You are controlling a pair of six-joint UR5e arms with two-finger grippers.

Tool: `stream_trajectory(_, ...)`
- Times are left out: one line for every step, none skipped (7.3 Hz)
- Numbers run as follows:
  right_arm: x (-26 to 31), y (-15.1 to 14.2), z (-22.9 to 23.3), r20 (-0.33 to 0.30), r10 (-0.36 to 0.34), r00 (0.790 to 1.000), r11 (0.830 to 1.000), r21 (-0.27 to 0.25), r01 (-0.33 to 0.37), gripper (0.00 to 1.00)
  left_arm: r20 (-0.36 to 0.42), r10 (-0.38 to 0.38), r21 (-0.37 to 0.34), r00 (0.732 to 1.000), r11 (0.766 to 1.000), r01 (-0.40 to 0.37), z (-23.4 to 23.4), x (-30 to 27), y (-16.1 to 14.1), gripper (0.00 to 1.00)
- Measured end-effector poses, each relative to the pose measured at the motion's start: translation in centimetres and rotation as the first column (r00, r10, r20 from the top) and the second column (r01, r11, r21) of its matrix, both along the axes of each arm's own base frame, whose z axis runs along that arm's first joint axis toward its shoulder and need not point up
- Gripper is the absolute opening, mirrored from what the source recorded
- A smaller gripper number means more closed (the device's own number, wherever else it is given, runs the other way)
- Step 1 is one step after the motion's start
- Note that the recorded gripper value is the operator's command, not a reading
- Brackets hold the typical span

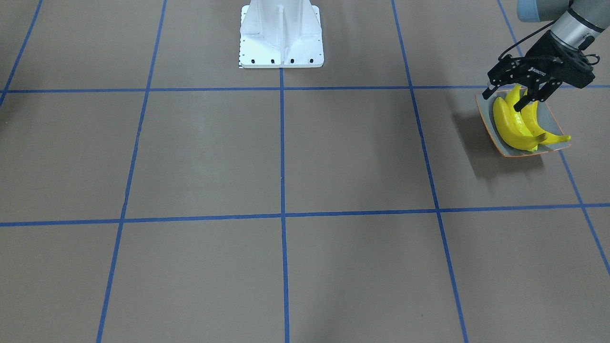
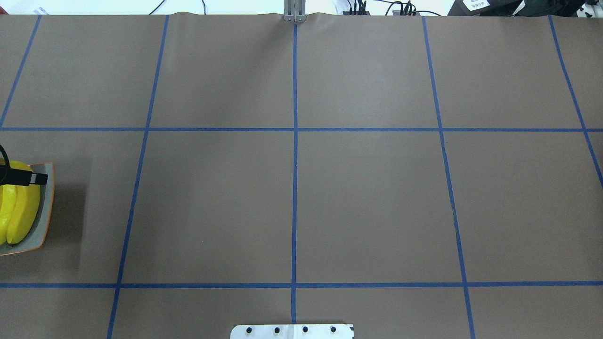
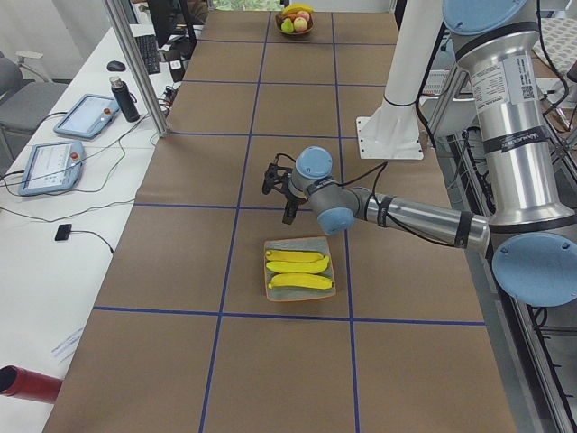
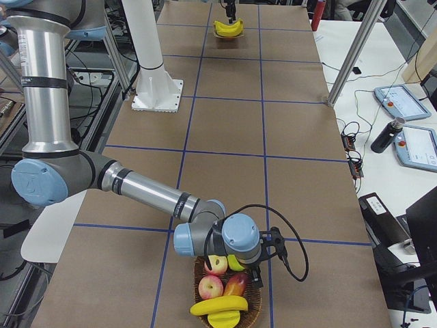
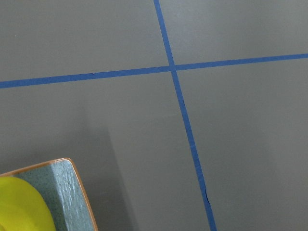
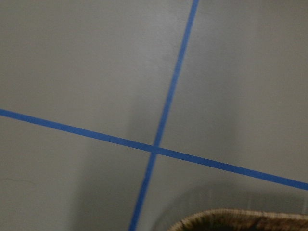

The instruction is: Transfer all bananas from basket to plate

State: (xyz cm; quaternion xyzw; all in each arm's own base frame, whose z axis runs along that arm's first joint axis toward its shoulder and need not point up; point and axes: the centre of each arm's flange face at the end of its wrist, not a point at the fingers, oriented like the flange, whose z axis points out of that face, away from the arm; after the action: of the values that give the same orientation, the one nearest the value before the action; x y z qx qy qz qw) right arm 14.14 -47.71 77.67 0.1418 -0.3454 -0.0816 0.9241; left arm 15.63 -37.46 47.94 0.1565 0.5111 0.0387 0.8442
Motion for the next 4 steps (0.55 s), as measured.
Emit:
stream_trajectory(0.7,0.2,1.4,-0.024,-0.001,1.000,1.000,-0.018,0.000,1.00,-0.001,0.000,0.003,1.000,1.000,0.000,-0.1,0.0,0.0,1.00)
stream_trajectory(1.0,0.7,2.8,-0.043,0.000,0.999,0.999,-0.042,-0.001,1.00,-0.003,-0.001,0.007,1.000,1.000,0.001,-0.1,0.0,0.0,1.00)
stream_trajectory(1.0,1.3,4.3,-0.059,0.000,0.998,0.997,-0.071,-0.004,0.99,-0.005,-0.001,0.011,1.000,1.000,0.001,0.0,0.0,0.0,1.00)
stream_trajectory(1.1,1.8,5.5,-0.072,0.002,0.997,0.995,-0.098,-0.009,0.97,-0.006,0.000,0.013,1.000,1.000,0.000,0.0,0.1,0.0,1.00)
